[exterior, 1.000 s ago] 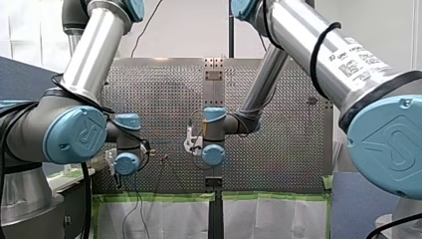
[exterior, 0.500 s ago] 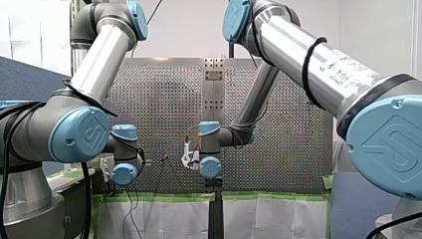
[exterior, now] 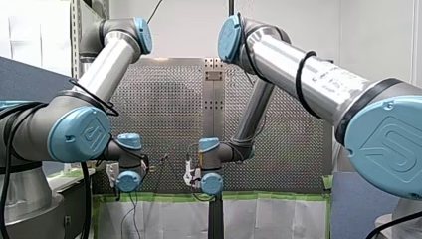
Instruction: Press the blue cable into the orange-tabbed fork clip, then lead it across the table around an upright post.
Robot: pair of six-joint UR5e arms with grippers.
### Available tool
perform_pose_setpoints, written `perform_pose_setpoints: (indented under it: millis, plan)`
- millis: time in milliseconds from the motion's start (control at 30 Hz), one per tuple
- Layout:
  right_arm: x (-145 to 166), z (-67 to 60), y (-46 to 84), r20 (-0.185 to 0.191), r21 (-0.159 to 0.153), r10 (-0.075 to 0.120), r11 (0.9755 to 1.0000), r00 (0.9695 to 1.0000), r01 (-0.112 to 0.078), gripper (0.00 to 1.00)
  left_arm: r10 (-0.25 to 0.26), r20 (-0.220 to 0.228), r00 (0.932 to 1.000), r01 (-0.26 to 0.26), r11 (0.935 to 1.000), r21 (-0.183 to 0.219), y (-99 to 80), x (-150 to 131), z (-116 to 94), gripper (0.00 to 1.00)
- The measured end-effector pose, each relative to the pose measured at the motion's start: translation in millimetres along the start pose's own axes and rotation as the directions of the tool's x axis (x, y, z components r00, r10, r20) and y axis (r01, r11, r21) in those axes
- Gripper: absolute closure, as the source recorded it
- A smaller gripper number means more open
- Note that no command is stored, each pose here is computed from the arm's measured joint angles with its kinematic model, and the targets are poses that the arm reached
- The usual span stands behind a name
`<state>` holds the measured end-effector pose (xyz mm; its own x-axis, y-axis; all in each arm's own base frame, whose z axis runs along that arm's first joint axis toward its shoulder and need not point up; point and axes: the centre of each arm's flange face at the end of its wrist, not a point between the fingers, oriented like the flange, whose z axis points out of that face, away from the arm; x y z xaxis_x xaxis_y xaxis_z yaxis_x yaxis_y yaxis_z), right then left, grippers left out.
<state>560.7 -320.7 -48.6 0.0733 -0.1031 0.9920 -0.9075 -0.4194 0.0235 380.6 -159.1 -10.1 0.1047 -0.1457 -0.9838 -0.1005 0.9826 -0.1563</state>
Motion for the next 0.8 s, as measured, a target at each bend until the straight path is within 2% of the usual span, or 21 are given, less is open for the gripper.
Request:
perform_pose_setpoints:
  millis: [200, 433, 600, 800]
  plan:
    - [-22.5, 6.0, 4.9, 0.037, -0.011, -0.019, 0.9998, 0.9991, 0.019, 1.00, 0.002, -0.028, 0.9996, -0.003, 1.0000, -0.008, 4.5, 18.1, 1.5, 1.00]
    - [-42.1, 18.1, 7.0, 0.081, -0.018, -0.042, 0.9989, 0.9959, 0.043, 1.00, 0.010, -0.060, 0.9981, -0.011, 0.9998, -0.015, 9.7, 32.0, 0.3, 1.00]
    - [-29.5, 27.5, 8.3, 0.069, -0.014, -0.037, 0.9992, 0.9970, 0.038, 1.00, 0.017, -0.057, 0.9983, -0.017, 0.9998, -0.007, 8.7, 33.5, 8.4, 1.00]
    - [0.6, 38.9, 11.1, 0.033, -0.007, -0.033, 0.9994, 0.9989, 0.033, 1.00, 0.017, -0.043, 0.9989, -0.017, 0.9998, -0.006, 8.2, 33.2, 18.4, 1.00]
